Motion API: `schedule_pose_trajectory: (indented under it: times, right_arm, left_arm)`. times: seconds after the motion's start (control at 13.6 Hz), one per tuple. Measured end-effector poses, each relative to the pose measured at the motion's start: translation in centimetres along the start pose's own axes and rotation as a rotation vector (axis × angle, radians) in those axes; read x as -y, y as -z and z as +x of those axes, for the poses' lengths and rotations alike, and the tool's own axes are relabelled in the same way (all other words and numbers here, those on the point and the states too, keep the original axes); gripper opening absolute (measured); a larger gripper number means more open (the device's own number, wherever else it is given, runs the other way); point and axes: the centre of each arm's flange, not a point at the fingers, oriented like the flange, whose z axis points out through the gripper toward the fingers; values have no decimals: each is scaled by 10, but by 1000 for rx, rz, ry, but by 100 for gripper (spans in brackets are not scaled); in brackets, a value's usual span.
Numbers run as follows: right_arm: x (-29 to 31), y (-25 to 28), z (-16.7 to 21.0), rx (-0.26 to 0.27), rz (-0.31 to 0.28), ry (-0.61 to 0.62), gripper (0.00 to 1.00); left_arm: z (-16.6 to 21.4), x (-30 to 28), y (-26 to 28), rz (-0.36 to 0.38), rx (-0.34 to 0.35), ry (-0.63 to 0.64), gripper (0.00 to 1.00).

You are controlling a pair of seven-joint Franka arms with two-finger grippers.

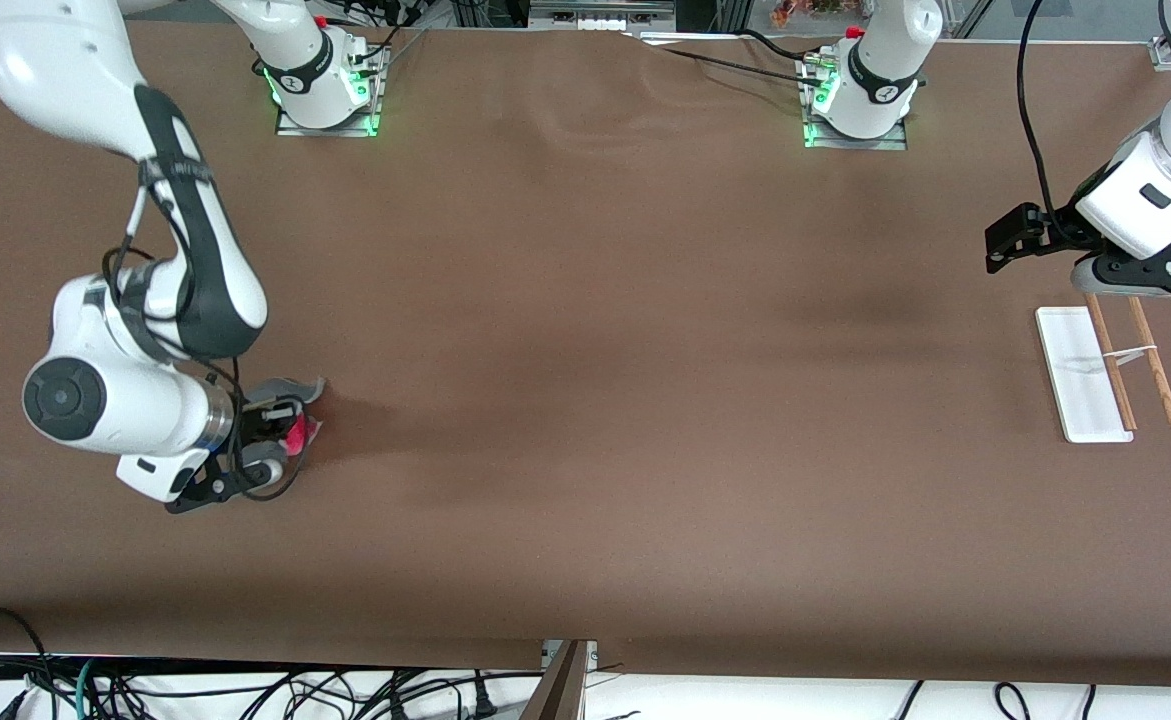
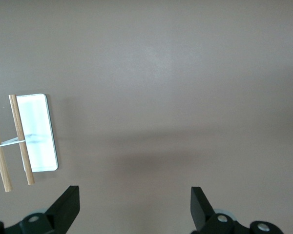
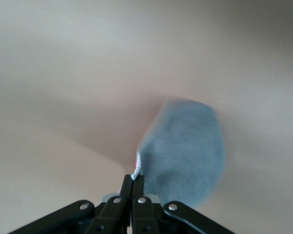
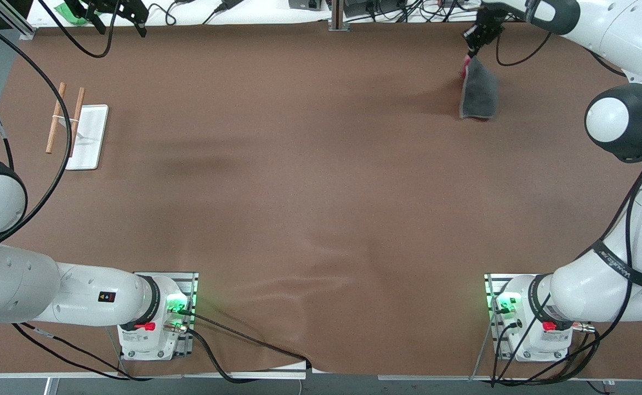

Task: Pass towel and hang on rack
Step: 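Lift the towel with the right gripper toward the table middle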

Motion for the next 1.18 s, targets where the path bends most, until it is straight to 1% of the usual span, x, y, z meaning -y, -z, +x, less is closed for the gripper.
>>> schedule_pose_trajectory:
  times: [0.15,0.44,0.59,0.73,0.88,1.1,1.18]
  right_arm:
    - [51,28,5,-31,38,-28,2]
    - [144,62,7,-69,125,-152,2]
    - [180,77,7,-87,147,-180,2]
    - [221,92,5,-119,162,-172,2]
    - [257,104,4,-163,180,-155,2]
    - [297,109,3,-223,207,-109,2]
    - [314,111,2,-247,219,-91,2]
  left_arm:
    - [0,0,0,0,0,0,100]
    - [0,0,0,0,0,0,100]
    - [0,0,0,-1,1,0,100]
    - [-2,-5,-1,-35,19,-1,100]
    - [-1,-10,-10,-75,54,-1,100]
    - [-1,-19,-34,-140,163,-7,100]
    - [0,-24,-41,-178,191,-18,100]
